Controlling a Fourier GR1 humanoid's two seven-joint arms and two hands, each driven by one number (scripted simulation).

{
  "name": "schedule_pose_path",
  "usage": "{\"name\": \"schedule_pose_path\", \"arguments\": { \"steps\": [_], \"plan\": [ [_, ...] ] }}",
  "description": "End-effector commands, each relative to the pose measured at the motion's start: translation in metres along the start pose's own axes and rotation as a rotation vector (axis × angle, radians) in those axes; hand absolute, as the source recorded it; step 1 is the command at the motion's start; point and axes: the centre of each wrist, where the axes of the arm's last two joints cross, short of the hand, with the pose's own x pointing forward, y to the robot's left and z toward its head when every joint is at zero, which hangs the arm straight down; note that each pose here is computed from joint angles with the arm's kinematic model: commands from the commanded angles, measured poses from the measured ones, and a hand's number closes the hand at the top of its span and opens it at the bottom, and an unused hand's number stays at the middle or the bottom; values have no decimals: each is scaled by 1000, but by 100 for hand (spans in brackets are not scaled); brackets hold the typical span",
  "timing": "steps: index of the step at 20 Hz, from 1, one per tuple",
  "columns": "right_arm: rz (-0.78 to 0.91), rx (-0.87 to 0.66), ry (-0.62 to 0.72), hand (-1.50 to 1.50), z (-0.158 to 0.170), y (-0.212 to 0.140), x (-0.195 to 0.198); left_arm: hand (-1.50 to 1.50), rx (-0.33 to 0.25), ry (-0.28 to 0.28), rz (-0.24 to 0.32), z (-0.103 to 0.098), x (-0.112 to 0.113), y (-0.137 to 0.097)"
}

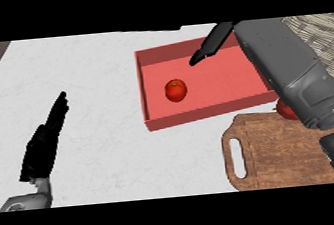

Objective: Pick the tomato from the cutting board and place it in the cardboard box

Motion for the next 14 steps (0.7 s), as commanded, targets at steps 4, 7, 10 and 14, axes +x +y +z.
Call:
{"name": "schedule_pose_path", "arguments": {
  "steps": [4,7,10,14],
  "plan": [
    [-71,-201,-2,-150,56,-63,17,0,-22,-17,8,0,3,-9],
    [-81,-233,2,-150,82,-87,27,0,-31,-49,-5,-3,11,-10],
    [-87,-244,-18,-150,93,-98,36,0,-30,-65,-10,-7,13,-11],
    [-55,-234,-21,-150,114,-113,44,0,-52,-79,10,-8,17,-22]
  ]
}}
